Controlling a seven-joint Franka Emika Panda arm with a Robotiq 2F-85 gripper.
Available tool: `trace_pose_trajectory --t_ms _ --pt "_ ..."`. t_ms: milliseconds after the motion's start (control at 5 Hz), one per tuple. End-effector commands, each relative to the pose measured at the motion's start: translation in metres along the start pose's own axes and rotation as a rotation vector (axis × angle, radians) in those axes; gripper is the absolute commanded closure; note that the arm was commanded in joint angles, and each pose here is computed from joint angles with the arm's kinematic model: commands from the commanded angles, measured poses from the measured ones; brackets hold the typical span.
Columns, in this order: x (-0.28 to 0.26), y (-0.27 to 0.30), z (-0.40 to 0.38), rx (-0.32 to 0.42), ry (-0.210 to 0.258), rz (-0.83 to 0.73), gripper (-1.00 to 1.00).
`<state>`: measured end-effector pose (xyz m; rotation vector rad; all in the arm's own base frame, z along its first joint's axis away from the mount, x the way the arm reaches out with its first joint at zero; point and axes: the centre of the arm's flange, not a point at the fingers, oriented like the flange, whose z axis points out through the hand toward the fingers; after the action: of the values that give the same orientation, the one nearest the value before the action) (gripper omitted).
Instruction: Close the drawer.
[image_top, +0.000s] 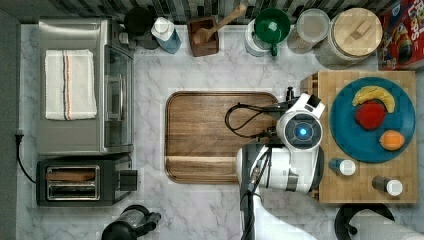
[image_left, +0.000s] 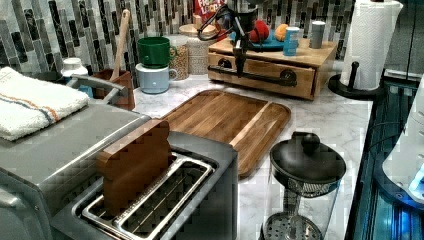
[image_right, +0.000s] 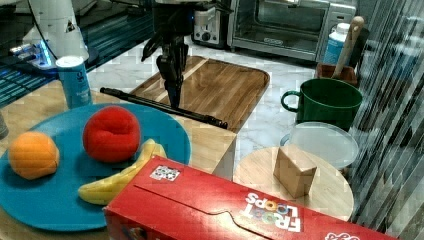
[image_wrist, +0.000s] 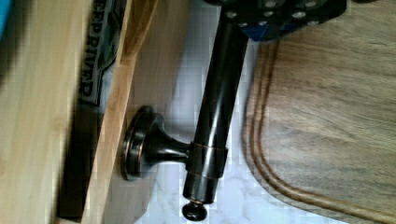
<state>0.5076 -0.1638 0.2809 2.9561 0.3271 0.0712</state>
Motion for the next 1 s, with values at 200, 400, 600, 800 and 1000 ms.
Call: trace_pose_trajectory --t_ms 200,400,600,800,1000 --pt "-0.033 0.160 0.019 -0.109 0.054 -0.007 1.00" --pt "-0.040 0.185 0.019 -0.136 0.035 -0.023 1.00" --pt "-0.045 0.186 0.009 -0.139 0.017 0.003 1.00" --pt "-0.047 0.175 -0.004 -0.126 -0.010 0.055 1.00" --pt "-0.047 0.175 -0.004 -0.125 -0.010 0.055 1.00"
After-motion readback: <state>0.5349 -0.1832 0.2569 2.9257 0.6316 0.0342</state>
